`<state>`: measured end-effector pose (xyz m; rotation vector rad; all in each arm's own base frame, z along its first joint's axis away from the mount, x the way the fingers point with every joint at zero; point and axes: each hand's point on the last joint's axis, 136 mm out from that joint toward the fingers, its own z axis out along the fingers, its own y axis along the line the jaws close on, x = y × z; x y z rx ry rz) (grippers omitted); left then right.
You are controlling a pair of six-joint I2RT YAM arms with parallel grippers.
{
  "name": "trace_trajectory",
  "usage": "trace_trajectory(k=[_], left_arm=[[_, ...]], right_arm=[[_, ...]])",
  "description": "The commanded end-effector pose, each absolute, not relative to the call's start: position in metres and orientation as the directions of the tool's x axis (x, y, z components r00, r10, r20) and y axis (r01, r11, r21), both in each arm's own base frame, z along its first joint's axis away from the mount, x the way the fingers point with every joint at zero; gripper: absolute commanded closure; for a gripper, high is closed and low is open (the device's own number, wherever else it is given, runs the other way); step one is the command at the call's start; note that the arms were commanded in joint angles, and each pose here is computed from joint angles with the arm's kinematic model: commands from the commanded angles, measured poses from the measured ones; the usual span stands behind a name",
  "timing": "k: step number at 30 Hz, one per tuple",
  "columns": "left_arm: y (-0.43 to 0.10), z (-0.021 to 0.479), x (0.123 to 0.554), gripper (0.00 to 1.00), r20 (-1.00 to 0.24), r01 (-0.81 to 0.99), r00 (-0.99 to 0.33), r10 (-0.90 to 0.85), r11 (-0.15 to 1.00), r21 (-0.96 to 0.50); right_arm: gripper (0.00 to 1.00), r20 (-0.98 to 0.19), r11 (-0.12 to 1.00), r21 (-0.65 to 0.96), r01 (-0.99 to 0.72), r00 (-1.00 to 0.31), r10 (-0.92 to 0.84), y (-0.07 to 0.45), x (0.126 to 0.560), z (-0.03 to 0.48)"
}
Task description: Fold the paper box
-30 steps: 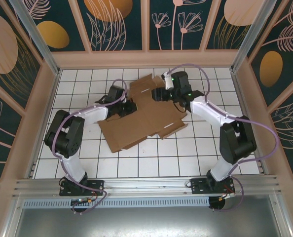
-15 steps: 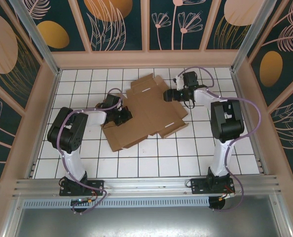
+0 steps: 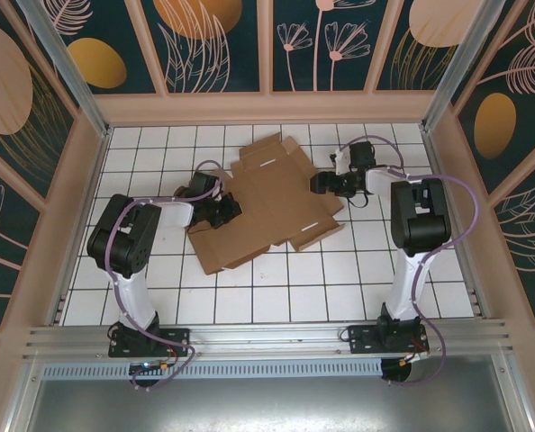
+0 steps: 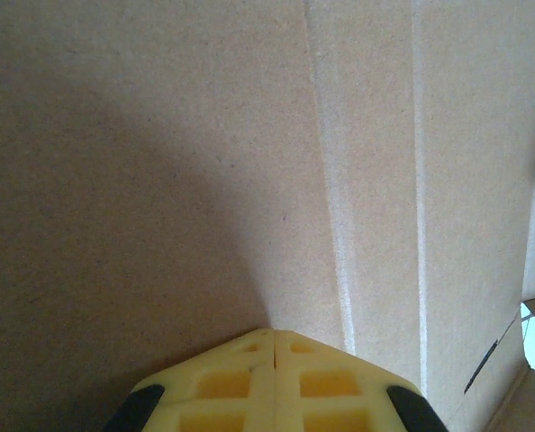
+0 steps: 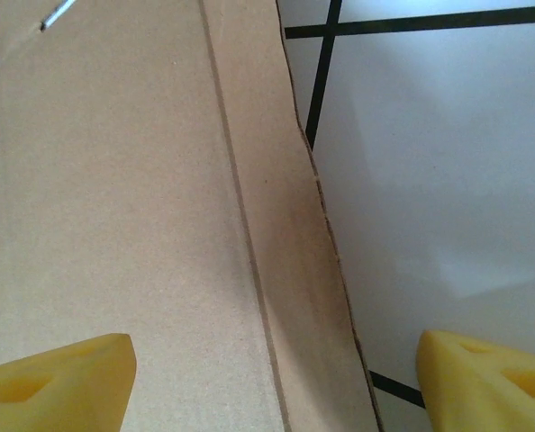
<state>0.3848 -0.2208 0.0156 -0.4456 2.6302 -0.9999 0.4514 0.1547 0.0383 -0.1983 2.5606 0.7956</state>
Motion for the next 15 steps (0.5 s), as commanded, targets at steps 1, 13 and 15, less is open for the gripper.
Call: trace_trajectory(k=[1, 13, 15], left_arm=[[-0.2048, -0.0179, 0.3725, 1.0, -0.101, -0.27, -0.906, -0.411, 0.744, -0.611], [-0.2045, -0.0188, 0.3727, 1.0, -0.098, -0.275, -0.905, -0.414, 0.745, -0.607], [-0.2037, -0.02, 0.3723, 1.0, -0.097, -0.277, -0.906, -0.413, 0.749, -0.602]], right_arm=[[0.2, -0.344, 0.763, 0.613, -0.205, -0.939, 0.024, 0.1662, 0.4224, 0.0227], [0.42, -0.325, 0.744, 0.637, -0.2, -0.945, 0.025, 0.1722, 0.4198, 0.0217], [0.43, -0.331, 0.74, 0.639, -0.213, -0.944, 0.014, 0.1734, 0.4197, 0.0224]])
